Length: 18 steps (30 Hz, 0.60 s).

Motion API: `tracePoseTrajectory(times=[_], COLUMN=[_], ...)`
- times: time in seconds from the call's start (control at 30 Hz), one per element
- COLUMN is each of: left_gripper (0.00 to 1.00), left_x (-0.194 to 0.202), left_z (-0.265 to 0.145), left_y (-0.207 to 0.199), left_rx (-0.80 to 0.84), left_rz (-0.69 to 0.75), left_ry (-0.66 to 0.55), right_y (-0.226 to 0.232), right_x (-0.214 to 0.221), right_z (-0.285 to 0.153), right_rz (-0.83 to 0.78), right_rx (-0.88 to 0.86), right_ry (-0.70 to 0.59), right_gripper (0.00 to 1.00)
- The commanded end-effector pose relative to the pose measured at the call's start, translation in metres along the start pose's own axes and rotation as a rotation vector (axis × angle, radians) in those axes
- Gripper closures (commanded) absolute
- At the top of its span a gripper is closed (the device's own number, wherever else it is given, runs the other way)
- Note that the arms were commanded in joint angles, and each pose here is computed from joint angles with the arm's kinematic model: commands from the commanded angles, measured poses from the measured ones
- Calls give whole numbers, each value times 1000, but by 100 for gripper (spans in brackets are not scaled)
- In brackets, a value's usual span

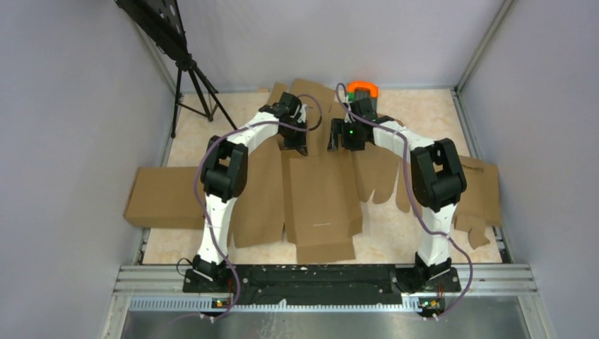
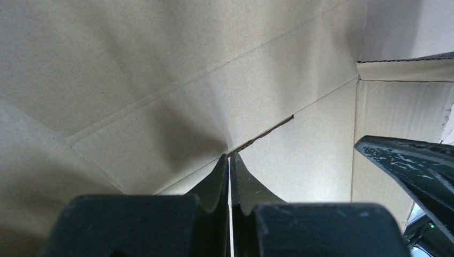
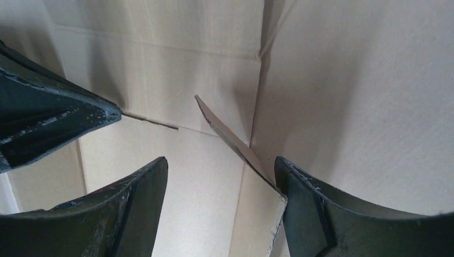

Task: Fold the paper box
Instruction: Fold the paper box at the center of the board.

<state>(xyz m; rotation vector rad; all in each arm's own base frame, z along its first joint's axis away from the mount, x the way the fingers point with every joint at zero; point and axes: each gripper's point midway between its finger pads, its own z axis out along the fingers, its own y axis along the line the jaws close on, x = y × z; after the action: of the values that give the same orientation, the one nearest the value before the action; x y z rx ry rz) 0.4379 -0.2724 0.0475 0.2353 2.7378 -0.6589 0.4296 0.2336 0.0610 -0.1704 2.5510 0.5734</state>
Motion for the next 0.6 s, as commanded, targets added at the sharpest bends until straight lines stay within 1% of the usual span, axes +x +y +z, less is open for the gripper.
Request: tracePoseTrajectory(times=[0.0,0.23,0.37,0.57], left_gripper=[98,98,98,97], left_x=[0,0,-3,-9], left_z=[-1,-3,-6,-14], left_y=[-1,-2,-4,-5], left_rx=[7,5,5,-5], left_rz=[19,20,21,27], left_ry=[2,1,-5,-20], right_y=[8,13,19,12], right_x=[-36,-31,-20,-4], right_z=[-1,-2,-5,-1], right_rz=[-46,-97,-156,-213], right_rx=[-23,-48,-13,83], right_ry=[-102,-97,-78,-25], right_gripper=[29,47,48,50])
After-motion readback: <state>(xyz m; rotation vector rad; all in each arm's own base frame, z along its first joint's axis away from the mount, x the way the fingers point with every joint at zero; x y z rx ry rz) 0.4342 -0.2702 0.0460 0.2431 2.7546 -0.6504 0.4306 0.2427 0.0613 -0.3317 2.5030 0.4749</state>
